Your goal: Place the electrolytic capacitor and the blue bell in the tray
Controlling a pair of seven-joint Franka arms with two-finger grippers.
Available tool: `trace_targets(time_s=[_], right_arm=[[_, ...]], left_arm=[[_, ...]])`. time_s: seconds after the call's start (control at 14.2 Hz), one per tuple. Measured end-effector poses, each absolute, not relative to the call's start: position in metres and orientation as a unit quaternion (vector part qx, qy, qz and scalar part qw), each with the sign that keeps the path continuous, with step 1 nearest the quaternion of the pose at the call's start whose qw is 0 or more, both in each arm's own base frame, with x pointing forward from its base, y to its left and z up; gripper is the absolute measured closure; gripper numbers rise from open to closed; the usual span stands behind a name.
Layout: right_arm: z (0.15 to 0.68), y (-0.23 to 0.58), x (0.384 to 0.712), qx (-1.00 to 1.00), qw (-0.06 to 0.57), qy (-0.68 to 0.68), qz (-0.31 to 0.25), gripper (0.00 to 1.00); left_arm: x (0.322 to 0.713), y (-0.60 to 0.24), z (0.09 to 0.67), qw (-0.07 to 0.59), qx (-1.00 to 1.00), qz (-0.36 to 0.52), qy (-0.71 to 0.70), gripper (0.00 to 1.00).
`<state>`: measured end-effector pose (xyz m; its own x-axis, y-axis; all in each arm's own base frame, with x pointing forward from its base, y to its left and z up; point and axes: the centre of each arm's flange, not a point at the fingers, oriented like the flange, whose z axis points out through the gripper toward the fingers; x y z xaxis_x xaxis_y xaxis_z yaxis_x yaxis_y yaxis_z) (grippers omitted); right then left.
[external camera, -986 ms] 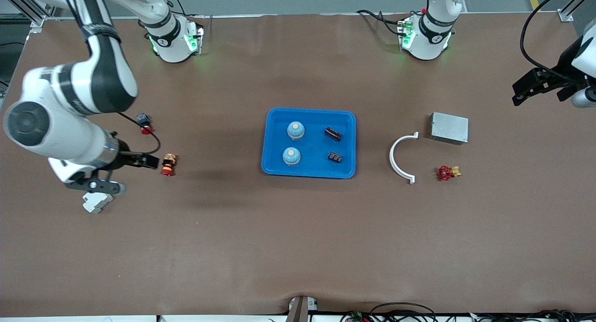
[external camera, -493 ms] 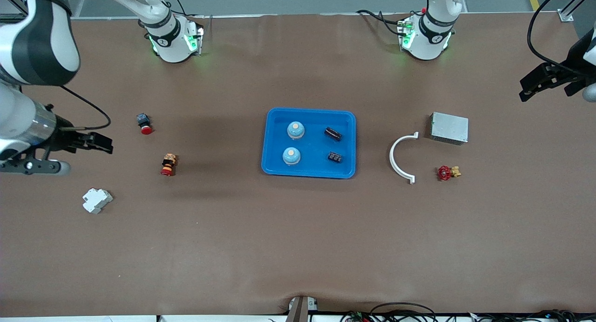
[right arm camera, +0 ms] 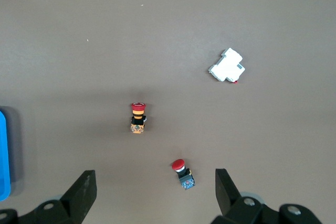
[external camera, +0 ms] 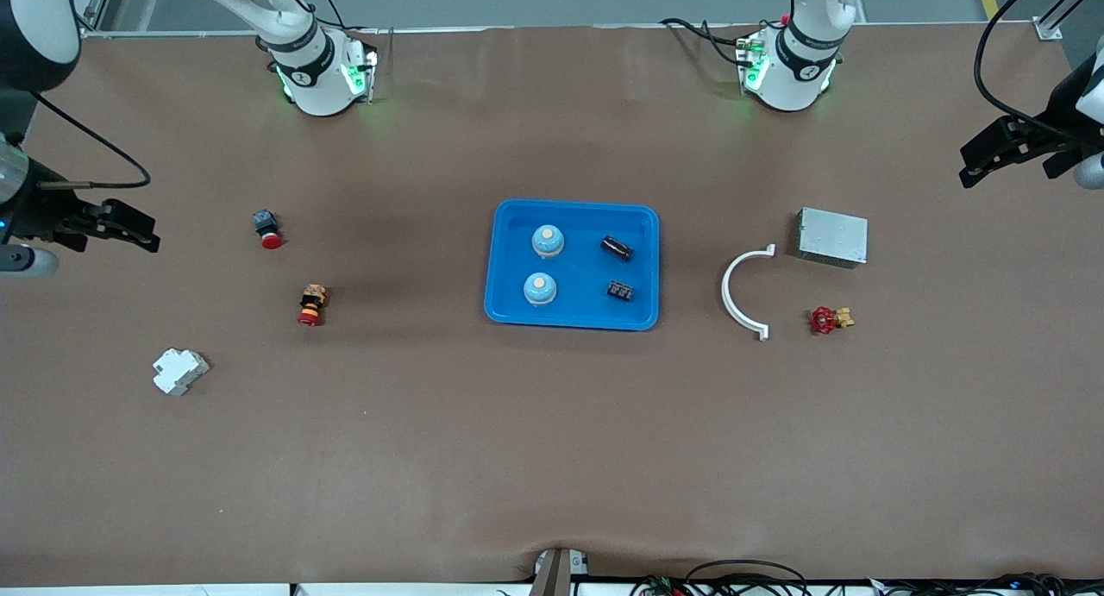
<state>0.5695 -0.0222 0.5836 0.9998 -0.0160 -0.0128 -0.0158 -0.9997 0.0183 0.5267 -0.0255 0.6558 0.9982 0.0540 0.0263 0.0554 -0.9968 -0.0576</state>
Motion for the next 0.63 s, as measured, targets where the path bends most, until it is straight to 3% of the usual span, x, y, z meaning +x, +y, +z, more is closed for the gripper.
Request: trace_targets(time_s=[0.63], right_arm=[[0.629, -0.022, 0.550, 1.000, 0.009, -0.007, 0.029, 0.00]], left_arm=[[0.527, -0.025, 0.661, 0.029, -0.999, -0.018, -0.010, 0.00]])
